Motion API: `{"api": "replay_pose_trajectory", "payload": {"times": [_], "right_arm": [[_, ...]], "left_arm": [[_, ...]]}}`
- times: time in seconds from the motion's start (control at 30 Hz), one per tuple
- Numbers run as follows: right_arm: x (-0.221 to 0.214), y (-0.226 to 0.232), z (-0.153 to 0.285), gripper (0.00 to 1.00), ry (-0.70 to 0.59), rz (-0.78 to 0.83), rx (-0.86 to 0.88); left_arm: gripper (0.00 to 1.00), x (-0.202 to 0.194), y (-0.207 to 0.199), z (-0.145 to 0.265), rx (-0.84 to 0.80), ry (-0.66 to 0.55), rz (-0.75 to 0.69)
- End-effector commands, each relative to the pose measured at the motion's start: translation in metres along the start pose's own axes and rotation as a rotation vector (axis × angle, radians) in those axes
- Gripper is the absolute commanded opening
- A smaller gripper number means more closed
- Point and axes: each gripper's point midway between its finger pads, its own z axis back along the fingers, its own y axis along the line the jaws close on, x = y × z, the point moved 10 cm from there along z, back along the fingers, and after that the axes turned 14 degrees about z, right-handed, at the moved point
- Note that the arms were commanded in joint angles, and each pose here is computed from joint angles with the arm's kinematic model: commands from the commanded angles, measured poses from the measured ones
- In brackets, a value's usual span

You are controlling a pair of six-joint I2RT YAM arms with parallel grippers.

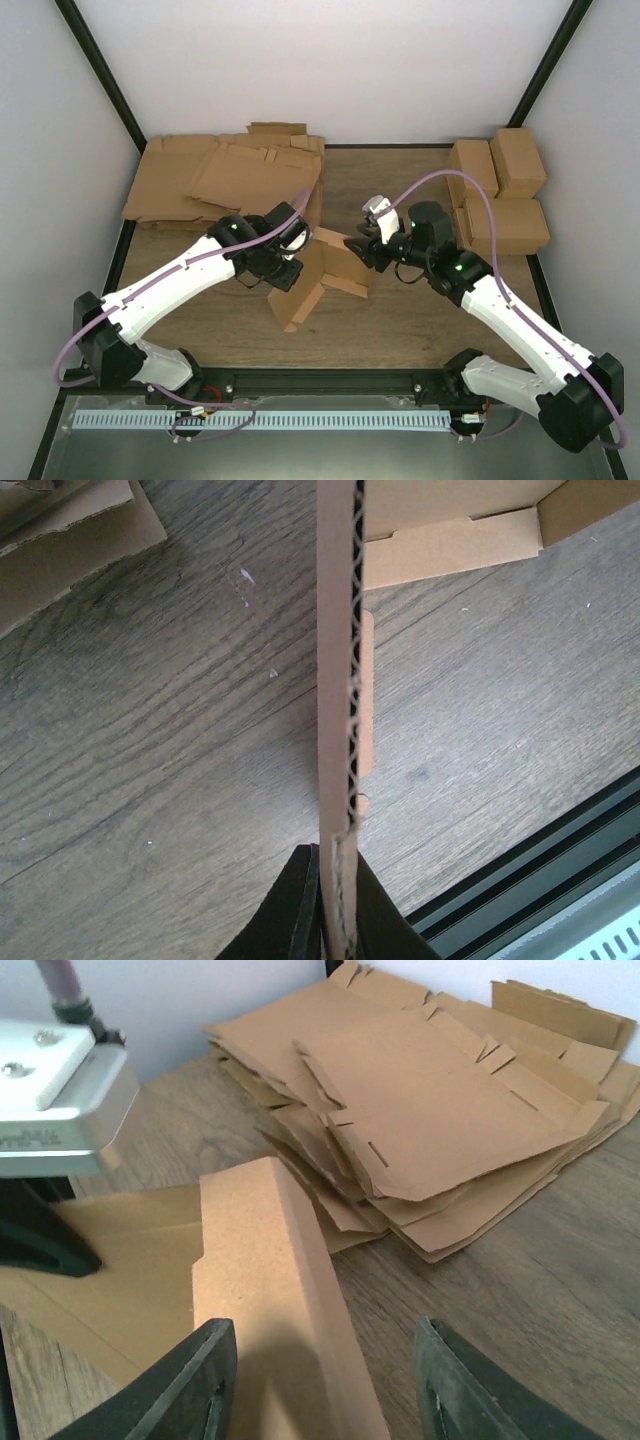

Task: Fold the paper box

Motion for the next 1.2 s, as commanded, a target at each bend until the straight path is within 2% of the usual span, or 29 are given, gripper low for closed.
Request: {"api": "replay_pose_trajectory", "payload": {"times": [0.0,0.23,0.6,0.93,1.17], "right_arm": [[0.006,0.01,0.0,0.49,-0.003,0.09,0.037],[-0.002,0.027,-0.002,0.41,0.019,0.126,0.083],[-0.016,0.038,-0.006,0.36,0.098,0.123,0.124],[-0.016,0.037,-0.001,0.35,0.118,0.15,0.075],[-0.014,0.039,0.0,0.42,0.145,0.252,0.009]], "left_arm": [[0.05,0.002,-0.003,-0.007,0.006,0.014,-0.03],[0.06,0.004,-0.004,-0.005,0.009,0.011,-0.04],[0.07,0.001,-0.004,-0.005,-0.013,0.009,-0.042],[0.07,0.001,-0.006,-0.003,-0.05,0.002,-0.044],[0.07,0.0,-0.007,-0.001,-0.067,-0.002,-0.046]]}}
